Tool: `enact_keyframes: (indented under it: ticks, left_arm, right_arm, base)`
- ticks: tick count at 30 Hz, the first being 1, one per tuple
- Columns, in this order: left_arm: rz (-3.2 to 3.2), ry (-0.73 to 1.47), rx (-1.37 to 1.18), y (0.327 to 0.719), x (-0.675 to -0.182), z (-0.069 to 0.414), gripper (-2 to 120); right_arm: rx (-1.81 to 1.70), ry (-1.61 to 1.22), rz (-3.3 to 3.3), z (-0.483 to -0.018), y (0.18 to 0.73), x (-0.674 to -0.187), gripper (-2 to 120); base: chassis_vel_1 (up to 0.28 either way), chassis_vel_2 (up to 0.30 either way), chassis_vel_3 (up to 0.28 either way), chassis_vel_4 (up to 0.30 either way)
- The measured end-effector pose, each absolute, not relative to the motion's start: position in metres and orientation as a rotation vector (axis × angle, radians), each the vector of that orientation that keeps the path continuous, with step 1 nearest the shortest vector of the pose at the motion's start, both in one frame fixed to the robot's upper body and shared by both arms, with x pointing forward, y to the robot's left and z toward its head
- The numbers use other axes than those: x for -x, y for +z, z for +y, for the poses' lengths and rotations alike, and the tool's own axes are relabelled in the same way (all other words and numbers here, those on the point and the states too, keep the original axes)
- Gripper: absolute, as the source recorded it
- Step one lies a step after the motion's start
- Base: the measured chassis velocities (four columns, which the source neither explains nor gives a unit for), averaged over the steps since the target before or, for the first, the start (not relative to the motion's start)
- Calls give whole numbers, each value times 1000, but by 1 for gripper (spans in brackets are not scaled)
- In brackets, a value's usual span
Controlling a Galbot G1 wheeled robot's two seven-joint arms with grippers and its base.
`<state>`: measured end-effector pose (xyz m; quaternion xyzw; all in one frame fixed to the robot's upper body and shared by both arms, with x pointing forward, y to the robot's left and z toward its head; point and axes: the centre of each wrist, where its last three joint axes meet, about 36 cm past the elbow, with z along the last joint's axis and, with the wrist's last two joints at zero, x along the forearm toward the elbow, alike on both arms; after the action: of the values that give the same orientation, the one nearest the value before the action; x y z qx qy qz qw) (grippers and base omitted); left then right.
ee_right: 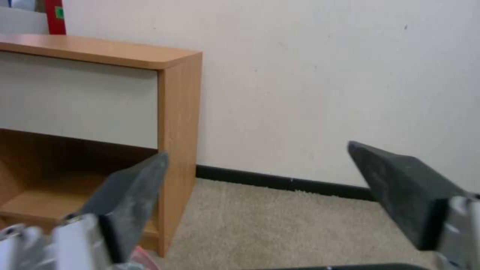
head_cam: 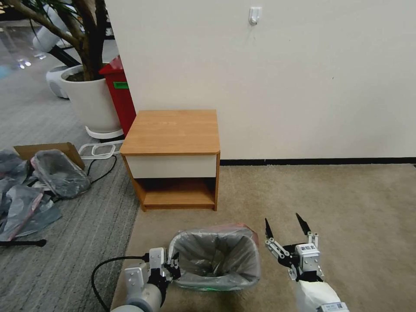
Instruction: Pick up the garbage bag from the table and place it over the trash can.
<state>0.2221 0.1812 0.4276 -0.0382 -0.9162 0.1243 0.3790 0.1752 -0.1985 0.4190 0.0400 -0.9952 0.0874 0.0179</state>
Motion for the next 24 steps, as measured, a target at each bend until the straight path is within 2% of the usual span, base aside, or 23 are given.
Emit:
enact_keyframes:
  ticks: [4,7,15,19,21,22,24]
  left_arm:
    - [-2335,300,92,422,-223,180,3]
    - [-2338,278,87,420,-224,179,9]
    - [-2341,239,70,415,-224,179,41]
    - [-2347,240,72,417,-224,179,50]
    - [-2349,240,78,421,-224,179,64]
    - [-2349,240,78,421,-224,179,64]
    - [-2354,233,79,425,-223,179,74]
  right_arm:
    - [-125,272,-3090,-199,418,-176,100]
    - [-123,270,-3091,-199,417,-176,100]
    - [-119,258,-3096,-201,417,-179,100]
    - [-115,252,-3097,-203,417,-180,100]
    - [-113,236,-3099,-204,417,-180,100]
    - [-113,236,-3099,-204,417,-180,100]
    - [-109,216,-3105,-205,418,-181,100]
  base:
    - [0,0,0,0]
    - [0,0,0,0]
    - [0,0,0,0]
    - [0,0,0,0]
    - [0,0,0,0]
    - [0,0,0,0]
    - [0,0,0,0]
